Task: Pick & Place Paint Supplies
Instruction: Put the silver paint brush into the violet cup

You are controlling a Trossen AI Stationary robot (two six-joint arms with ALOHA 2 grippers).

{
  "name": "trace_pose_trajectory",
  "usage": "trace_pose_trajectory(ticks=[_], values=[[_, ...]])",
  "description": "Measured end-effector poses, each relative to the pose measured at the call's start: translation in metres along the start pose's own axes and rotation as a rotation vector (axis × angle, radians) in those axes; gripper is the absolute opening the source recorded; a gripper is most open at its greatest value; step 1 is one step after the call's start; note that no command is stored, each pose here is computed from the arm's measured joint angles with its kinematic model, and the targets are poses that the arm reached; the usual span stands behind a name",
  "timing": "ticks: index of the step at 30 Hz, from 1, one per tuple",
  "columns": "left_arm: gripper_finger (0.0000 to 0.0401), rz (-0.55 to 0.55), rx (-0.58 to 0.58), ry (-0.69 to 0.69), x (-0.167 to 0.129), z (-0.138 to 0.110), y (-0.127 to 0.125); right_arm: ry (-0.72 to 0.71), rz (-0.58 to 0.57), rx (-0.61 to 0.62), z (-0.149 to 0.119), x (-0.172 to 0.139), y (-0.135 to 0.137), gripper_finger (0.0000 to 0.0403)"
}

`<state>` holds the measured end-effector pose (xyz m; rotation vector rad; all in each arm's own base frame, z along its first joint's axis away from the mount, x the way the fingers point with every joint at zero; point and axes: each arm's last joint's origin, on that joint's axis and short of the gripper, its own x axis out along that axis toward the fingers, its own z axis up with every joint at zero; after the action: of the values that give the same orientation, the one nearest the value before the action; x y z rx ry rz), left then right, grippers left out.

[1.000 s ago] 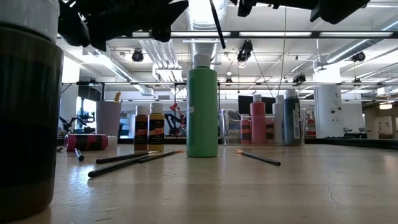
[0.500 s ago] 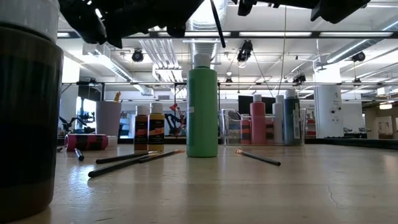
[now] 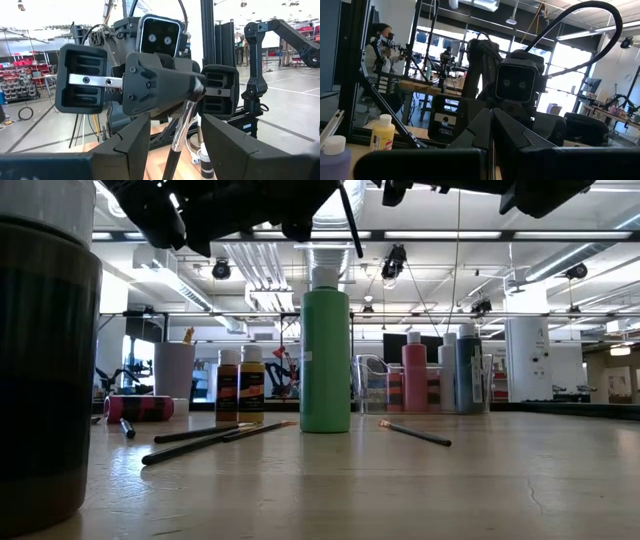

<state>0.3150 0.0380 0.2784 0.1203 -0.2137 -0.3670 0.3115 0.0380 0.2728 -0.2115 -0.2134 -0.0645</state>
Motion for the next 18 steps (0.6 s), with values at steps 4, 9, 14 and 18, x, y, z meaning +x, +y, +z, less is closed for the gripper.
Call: trace_pose_trajectory(ticks=[4,9,14,18], values=[[0.0163,-0.001,0.000,-0.005,0.0006,0.0012,0.0000,0.000,0.000,0.000,0.0000,0.0000,0.0000,0.0008],[0.0146,-0.001,-0.001,-0.004,0.0007,0.0010,-0.0001,0.002,-0.006,0.002,-0.0001,0.0000,-0.0002,0.0008],[0.0142,-0.002,-0.006,-0.013,0.0022,0.0041,0.0005,0.004,-0.007,0.002,-0.0003,0.0000,-0.0002,0.0008],[0.0141,-0.003,-0.013,-0.014,0.0033,0.0056,0.0009,0.004,-0.008,0.001,-0.0003,0.0000,-0.0002,0.0008]])
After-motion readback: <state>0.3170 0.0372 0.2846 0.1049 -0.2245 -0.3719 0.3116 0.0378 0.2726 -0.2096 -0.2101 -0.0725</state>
